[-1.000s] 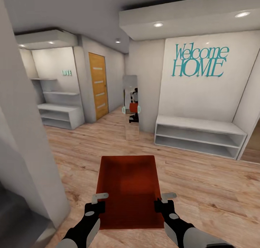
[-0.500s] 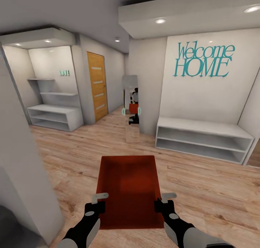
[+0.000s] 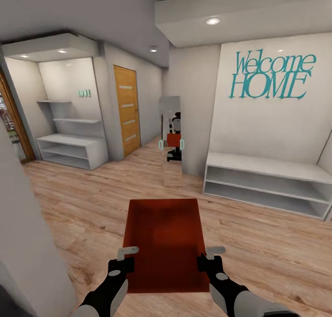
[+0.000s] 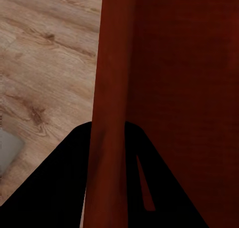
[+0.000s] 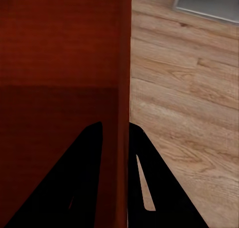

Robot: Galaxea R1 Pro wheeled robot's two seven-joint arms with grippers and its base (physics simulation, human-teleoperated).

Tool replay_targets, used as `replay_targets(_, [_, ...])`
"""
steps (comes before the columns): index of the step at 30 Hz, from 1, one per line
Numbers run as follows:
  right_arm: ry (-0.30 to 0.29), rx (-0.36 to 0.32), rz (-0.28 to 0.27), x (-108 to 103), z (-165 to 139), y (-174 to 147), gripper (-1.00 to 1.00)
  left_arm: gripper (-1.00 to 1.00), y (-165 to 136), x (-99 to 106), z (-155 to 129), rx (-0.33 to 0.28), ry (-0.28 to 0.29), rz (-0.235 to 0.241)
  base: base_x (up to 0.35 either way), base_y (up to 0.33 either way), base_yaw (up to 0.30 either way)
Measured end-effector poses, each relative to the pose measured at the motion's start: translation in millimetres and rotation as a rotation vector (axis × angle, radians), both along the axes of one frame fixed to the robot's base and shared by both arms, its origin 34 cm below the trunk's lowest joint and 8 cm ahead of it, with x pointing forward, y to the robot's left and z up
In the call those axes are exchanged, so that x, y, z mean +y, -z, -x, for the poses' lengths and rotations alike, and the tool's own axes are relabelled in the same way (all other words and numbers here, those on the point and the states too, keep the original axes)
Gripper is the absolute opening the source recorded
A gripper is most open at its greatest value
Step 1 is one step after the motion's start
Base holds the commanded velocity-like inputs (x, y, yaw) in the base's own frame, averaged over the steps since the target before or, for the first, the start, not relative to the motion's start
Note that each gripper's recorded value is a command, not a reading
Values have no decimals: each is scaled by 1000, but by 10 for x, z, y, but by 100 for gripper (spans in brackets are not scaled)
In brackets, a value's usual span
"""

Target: Move the two storage containers from the living room to the garage. In the garage, place one container on the floor and stack the other container on top of it (either order is fine).

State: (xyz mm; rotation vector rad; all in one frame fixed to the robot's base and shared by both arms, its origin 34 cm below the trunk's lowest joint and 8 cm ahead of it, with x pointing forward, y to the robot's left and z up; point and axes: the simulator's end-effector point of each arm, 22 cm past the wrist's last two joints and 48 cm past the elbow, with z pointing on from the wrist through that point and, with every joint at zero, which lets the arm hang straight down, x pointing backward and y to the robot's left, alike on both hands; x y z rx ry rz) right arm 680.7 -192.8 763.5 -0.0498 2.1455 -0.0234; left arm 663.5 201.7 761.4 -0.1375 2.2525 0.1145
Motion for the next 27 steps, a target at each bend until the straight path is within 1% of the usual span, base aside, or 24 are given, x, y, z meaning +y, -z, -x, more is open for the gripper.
replay_targets(11, [0, 0, 0, 1, -1, -1, -100, -100, -2, 1, -2, 0, 0, 0, 321, 0, 227])
replay_targets(27, [0, 0, 0, 0, 0, 0, -100, -100, -1, 0, -1, 0, 0, 0, 321, 0, 15])
